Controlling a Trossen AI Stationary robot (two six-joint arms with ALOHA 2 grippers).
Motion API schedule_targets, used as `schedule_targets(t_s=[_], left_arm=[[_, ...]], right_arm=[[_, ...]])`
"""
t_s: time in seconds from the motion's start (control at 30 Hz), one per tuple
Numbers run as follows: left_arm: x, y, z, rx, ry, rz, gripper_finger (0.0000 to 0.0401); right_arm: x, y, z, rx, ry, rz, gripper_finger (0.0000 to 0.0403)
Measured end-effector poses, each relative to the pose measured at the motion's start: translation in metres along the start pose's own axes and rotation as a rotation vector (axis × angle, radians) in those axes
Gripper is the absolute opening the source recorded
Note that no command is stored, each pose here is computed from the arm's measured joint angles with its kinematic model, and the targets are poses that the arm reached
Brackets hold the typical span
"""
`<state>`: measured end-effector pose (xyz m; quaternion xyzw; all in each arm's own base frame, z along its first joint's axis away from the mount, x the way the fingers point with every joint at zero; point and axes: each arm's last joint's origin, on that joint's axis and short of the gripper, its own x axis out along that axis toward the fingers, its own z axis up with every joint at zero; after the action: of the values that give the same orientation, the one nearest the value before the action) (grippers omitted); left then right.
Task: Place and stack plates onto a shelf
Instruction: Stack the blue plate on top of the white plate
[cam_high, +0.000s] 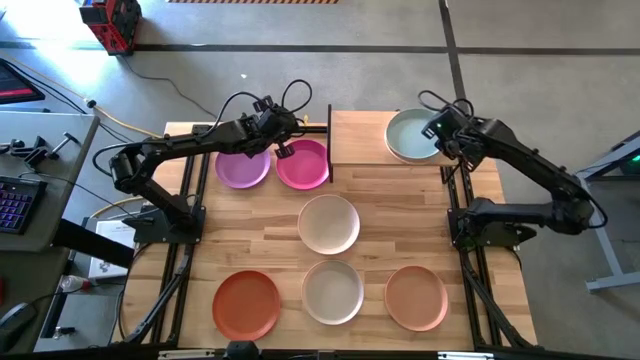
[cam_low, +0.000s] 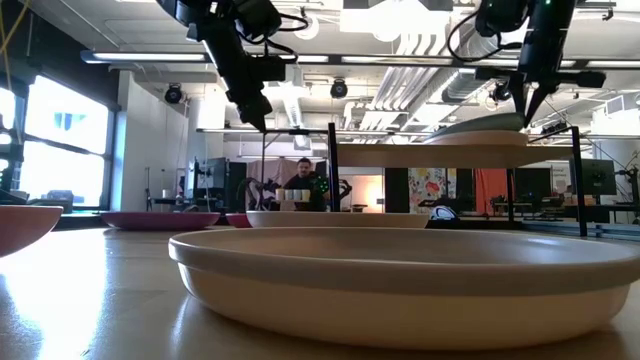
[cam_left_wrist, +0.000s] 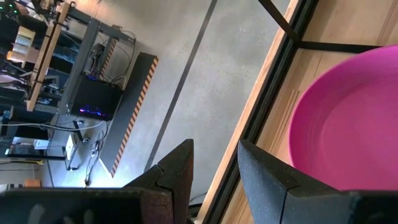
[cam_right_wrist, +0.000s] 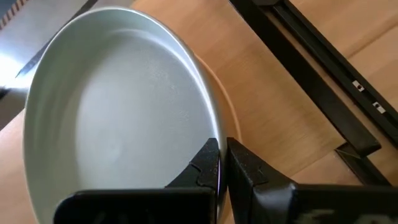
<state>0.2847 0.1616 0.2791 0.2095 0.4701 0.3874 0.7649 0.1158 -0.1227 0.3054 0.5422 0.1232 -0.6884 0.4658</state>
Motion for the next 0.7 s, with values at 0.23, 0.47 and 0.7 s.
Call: schedule_targets(t_s=[0.23, 0.47, 0.7], left_arm=[[0.0, 0.0, 0.0, 0.0, 0.0, 0.0, 0.0117], [0.0, 0.0, 0.0, 0.0, 0.0, 0.0, 0.0117], [0.0, 0.0, 0.0, 0.0, 0.0, 0.0, 0.0117]], right_arm=[[0.0001, 0.002, 0.0002, 0.0, 0.0, 0.019, 0.0001], [0.0001, 0.0014, -0.0001, -0.003, 0.007, 0.014, 0.0008], [0.0001, 0.0012, 0.0001, -0.038, 0.001, 0.011, 0.0084]])
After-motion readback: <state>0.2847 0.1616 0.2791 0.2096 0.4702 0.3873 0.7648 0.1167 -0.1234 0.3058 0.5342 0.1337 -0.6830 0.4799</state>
